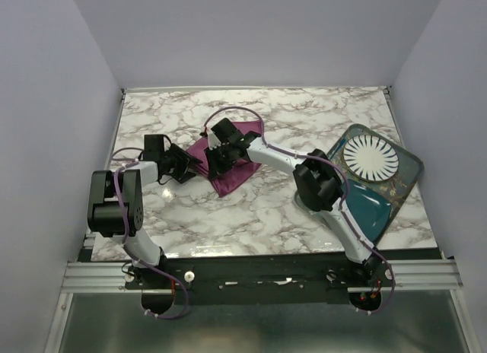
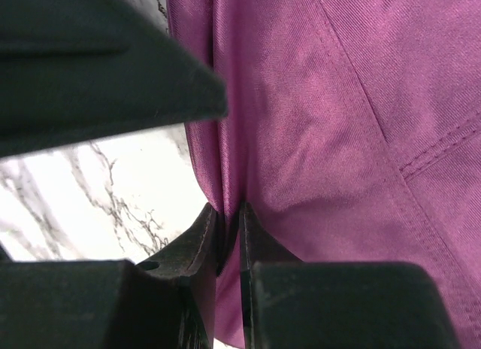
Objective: Fold the napkin, place the utensils inside, and roll it up
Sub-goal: Roll the napkin with the utensil
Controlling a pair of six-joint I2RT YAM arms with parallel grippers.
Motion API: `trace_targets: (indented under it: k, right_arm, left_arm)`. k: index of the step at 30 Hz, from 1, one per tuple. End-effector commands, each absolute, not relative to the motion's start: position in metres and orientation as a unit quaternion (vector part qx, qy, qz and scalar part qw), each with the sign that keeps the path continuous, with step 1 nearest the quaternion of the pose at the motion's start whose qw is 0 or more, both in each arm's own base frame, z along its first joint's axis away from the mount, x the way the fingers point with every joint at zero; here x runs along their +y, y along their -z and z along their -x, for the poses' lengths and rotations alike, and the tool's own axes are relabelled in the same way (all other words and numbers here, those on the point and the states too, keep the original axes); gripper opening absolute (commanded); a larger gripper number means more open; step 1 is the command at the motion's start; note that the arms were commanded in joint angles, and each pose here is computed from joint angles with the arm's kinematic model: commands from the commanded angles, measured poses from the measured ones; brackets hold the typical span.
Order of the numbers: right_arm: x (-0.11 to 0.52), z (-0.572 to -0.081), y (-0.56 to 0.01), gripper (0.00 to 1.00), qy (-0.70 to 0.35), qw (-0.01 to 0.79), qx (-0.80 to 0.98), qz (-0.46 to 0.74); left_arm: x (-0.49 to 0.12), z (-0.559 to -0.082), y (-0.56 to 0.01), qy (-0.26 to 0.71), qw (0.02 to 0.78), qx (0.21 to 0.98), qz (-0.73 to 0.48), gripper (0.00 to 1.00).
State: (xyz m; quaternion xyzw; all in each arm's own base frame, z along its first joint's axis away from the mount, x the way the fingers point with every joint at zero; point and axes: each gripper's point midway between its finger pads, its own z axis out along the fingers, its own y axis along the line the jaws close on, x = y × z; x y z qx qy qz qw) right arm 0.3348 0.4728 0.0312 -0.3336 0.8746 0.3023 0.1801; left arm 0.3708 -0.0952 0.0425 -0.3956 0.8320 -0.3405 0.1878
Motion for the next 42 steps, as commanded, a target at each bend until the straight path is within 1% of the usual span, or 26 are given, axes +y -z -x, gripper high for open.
trace_targets:
  k: [1,3,7,8,10,11,13,14,16,17,19,20,21,23,24,26,27,29,30,33,36,42]
  right_arm:
    - [0.47,-0.317,-0.026,0.0,-0.351,0.131,0.866,0.331]
    - [0.469,-0.316,-0.023,0.0,-0.359,0.124,0.863,0.333]
    - [0.467,-0.314,-0.022,0.01,-0.384,0.107,0.854,0.335]
    - [0.465,-0.315,-0.021,0.0,-0.389,0.103,0.853,0.333]
    - [0.465,-0.313,-0.019,0.01,-0.395,0.1,0.849,0.337]
    - [0.464,-0.314,-0.02,0.01,-0.401,0.097,0.847,0.336]
    - [0.463,-0.314,-0.017,0.01,-0.403,0.094,0.846,0.338]
    - [0.463,-0.314,-0.017,0.01,-0.405,0.092,0.845,0.337]
    - [0.462,-0.314,-0.017,0.01,-0.412,0.086,0.843,0.336]
    - [0.462,-0.315,-0.018,0.01,-0.413,0.087,0.841,0.337]
    - [0.461,-0.315,-0.016,0.01,-0.407,0.091,0.843,0.34]
    - [0.46,-0.316,-0.016,0.01,-0.404,0.094,0.843,0.341]
    - [0.459,-0.317,-0.018,0.01,-0.4,0.097,0.845,0.343]
    - [0.457,-0.32,-0.02,0.01,-0.392,0.102,0.846,0.346]
    - [0.455,-0.323,-0.024,0.05,-0.383,0.108,0.85,0.344]
    - [0.454,-0.325,-0.03,0.09,-0.377,0.114,0.852,0.346]
    - [0.453,-0.325,-0.032,0.18,-0.374,0.117,0.853,0.346]
    - [0.452,-0.324,-0.043,0.24,-0.366,0.128,0.854,0.345]
    - [0.449,-0.328,-0.043,0.33,-0.348,0.141,0.86,0.346]
    - [0.445,-0.328,-0.051,0.47,-0.302,0.172,0.866,0.36]
    - [0.443,-0.33,-0.056,0.54,-0.258,0.205,0.869,0.368]
    - [0.452,-0.322,-0.053,0.6,-0.215,0.239,0.861,0.393]
  left_arm:
    - [-0.083,-0.372,-0.022,0.255,0.172,0.85,0.426,0.64]
    - [-0.079,-0.375,-0.02,0.235,0.164,0.858,0.427,0.6]
    - [-0.088,-0.368,-0.012,0.198,0.144,0.878,0.411,0.58]
    - [-0.088,-0.368,-0.013,0.196,0.143,0.88,0.408,0.54]
    - [-0.091,-0.371,-0.016,0.191,0.15,0.885,0.397,0.51]
    - [-0.089,-0.374,-0.019,0.182,0.154,0.889,0.392,0.47]
    - [-0.093,-0.377,-0.021,0.179,0.159,0.894,0.379,0.43]
    - [-0.091,-0.38,-0.025,0.17,0.162,0.898,0.371,0.37]
    - [-0.092,-0.381,-0.022,0.161,0.156,0.905,0.363,0.3]
    - [-0.093,-0.378,-0.022,0.155,0.148,0.909,0.358,0.22]
    - [-0.095,-0.379,-0.023,0.151,0.148,0.914,0.347,0.14]
    - [-0.096,-0.376,-0.021,0.145,0.142,0.918,0.342,0.06]
    - [-0.095,-0.377,-0.022,0.14,0.145,0.919,0.338,0.02]
    - [-0.095,-0.373,-0.02,0.136,0.138,0.921,0.338,0.0]
    - [-0.097,-0.372,-0.02,0.137,0.134,0.922,0.337,0.0]
    - [-0.098,-0.369,-0.017,0.137,0.123,0.922,0.34,0.0]
    - [-0.099,-0.367,-0.016,0.136,0.119,0.923,0.34,0.0]
    - [-0.1,-0.364,-0.015,0.135,0.114,0.921,0.347,0.0]
    - [-0.1,-0.364,-0.015,0.135,0.113,0.921,0.349,0.0]
    - [-0.098,-0.363,-0.017,0.128,0.111,0.918,0.359,0.0]
    - [-0.098,-0.362,-0.018,0.126,0.108,0.915,0.368,0.0]
    - [-0.1,-0.358,-0.014,0.127,0.094,0.912,0.378,0.0]
